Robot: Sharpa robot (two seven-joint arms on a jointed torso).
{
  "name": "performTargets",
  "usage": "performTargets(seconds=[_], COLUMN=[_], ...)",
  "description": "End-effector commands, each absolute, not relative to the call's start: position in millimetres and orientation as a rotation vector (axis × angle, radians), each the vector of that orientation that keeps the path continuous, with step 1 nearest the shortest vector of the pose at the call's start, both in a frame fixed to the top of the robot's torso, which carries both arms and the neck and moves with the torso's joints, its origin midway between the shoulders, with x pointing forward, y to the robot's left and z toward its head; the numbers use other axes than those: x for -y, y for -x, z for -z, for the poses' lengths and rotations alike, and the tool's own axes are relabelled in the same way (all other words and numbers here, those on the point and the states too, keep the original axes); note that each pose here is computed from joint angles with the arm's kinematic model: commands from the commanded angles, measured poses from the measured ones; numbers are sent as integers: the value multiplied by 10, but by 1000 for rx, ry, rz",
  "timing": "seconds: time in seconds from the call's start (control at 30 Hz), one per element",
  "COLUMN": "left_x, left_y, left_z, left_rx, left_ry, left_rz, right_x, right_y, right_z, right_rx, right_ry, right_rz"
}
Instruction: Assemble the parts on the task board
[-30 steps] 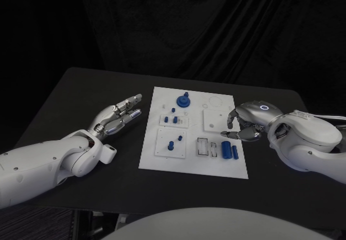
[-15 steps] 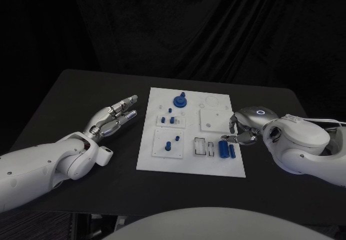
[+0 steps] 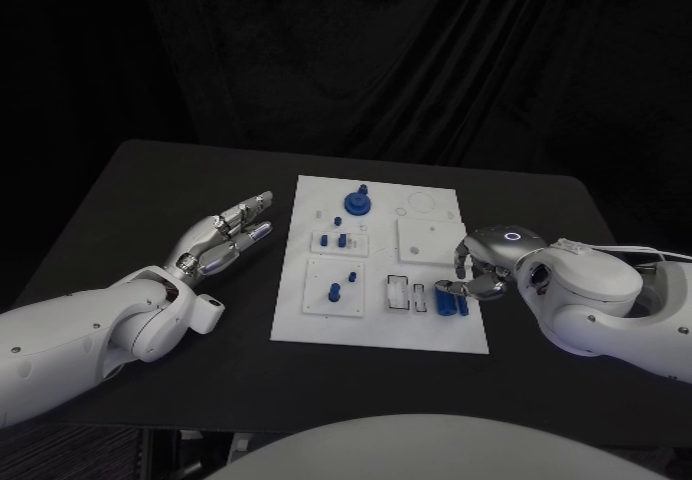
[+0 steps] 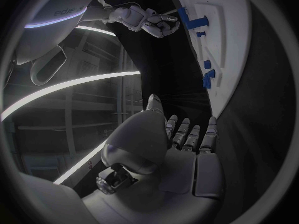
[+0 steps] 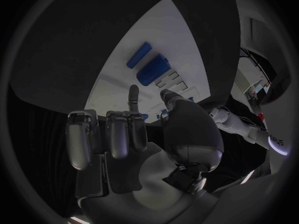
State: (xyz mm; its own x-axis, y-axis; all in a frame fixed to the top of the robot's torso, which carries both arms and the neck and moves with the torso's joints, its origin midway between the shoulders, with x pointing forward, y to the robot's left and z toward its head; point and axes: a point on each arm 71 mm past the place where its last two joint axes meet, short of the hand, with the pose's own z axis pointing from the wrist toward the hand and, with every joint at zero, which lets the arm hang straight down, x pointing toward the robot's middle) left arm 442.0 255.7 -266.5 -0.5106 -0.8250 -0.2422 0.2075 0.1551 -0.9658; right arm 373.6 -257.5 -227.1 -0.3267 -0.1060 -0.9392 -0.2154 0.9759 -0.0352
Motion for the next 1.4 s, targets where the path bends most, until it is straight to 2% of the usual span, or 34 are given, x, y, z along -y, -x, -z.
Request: performTargets(seconds=[0.03,1.17,1.4], left_x=[-2543,-2546,-2534], left_y=[-4393,-4377,-4368], left_z=[2602,2631,2637], left_rx=[-1483,-1497,-1501], left_ry=[562,572,573], left_rz=[1583,1583,1589], right_x=[2601,2549,2503], right_y=[-3732,-3743,-3739], right_z=[2301,2505,2546], right_rx=[-1919,-1985,-2011], right_ry=[209,219,212], right_rz=[-88,-96,-127])
